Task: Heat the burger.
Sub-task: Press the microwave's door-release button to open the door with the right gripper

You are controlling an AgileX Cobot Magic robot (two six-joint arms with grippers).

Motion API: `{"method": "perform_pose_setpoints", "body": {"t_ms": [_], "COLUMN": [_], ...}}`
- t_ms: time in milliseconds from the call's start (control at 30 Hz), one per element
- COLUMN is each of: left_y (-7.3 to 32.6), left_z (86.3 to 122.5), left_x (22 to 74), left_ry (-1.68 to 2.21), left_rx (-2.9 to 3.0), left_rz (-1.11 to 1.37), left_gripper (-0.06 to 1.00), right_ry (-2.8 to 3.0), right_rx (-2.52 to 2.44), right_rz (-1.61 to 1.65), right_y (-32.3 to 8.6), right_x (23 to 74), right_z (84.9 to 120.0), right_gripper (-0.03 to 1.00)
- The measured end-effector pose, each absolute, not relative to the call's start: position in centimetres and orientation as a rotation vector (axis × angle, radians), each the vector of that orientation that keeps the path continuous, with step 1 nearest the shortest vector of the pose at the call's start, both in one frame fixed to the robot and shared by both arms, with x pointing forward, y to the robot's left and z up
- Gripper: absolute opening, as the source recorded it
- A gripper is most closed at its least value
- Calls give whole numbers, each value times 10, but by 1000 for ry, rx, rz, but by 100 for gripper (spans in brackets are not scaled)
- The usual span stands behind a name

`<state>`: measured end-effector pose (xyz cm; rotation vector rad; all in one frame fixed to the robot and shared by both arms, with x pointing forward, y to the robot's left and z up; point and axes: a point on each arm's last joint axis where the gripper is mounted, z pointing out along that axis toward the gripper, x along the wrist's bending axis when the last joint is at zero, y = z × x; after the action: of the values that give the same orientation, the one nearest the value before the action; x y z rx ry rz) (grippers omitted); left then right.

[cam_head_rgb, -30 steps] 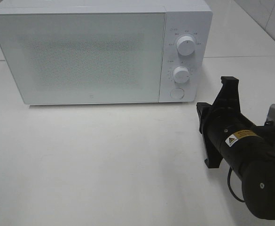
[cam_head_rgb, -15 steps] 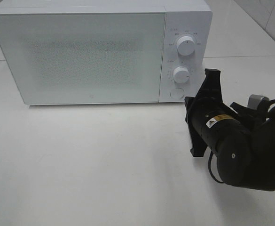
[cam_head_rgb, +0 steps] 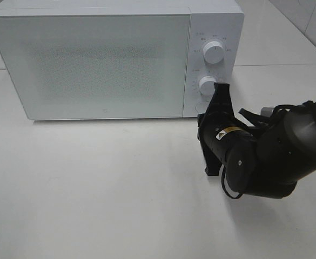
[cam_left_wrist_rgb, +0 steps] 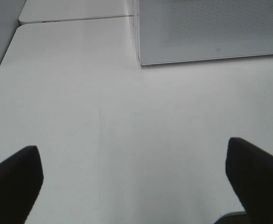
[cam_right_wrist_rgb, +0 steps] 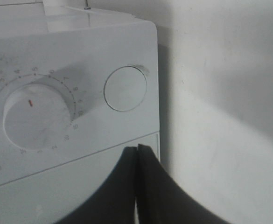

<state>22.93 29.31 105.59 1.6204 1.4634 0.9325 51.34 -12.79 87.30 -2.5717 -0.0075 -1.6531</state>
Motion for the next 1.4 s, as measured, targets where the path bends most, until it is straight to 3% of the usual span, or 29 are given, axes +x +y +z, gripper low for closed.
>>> {"method": "perform_pose_setpoints", "body": {"t_ms": [500,1400], "left_y": [293,293], "left_z": [1056,1056], "left_x": [229,229], "left_ry": [1463,1463], "left_rx": [1620,1620], "left_rz": [933,933], "left_gripper": [99,99], "right_ry": [-25,47], "right_rx": [-2610,-2625], "right_rz": [-1675,-1671], "right_y": [-132,-130], "right_x": [554,576], "right_z": [863,852], "right_gripper": [1,1]}}
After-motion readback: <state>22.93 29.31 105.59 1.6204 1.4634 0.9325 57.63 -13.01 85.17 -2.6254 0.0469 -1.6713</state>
